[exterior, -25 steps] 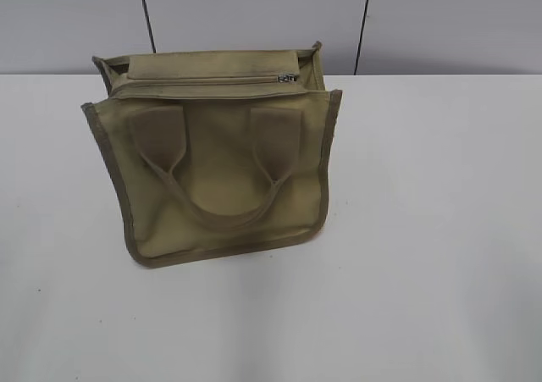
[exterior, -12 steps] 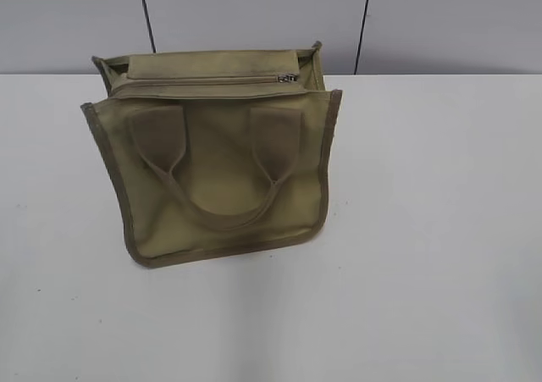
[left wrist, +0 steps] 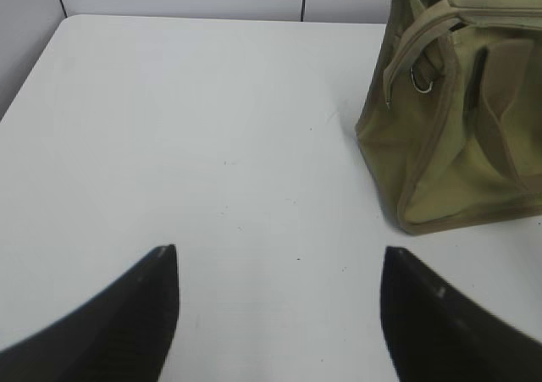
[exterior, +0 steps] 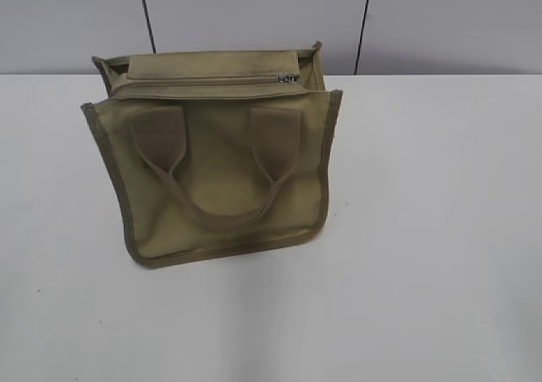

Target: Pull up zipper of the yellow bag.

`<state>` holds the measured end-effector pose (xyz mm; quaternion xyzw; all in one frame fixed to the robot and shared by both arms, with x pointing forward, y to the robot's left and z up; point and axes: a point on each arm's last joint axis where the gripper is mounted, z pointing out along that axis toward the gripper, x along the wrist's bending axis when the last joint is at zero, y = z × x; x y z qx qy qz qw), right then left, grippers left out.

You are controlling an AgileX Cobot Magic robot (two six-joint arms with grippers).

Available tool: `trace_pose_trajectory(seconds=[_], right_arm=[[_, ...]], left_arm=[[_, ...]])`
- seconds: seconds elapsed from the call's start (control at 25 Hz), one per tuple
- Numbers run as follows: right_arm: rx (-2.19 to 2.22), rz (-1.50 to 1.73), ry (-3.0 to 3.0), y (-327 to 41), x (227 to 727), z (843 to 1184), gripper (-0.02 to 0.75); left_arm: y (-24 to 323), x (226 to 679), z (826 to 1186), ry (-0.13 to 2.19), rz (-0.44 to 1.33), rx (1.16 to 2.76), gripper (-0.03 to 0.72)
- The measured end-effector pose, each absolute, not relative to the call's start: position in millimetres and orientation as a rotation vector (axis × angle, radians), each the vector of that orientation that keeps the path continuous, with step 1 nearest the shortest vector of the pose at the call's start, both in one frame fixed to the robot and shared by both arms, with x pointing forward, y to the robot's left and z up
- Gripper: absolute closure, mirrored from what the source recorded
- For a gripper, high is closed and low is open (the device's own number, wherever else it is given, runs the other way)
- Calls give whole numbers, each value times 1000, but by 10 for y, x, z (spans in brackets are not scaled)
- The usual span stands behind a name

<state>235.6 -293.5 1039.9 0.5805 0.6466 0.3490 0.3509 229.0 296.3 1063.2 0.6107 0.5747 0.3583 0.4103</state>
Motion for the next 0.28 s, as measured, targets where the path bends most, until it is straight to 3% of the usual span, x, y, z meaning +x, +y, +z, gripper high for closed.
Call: trace_pose_trajectory(seconds=[0.28], right_arm=[[1503,904,1674,-2935,2356,10399,142]], left_arm=[[2963,2290,10632,1447,902,1538,134]])
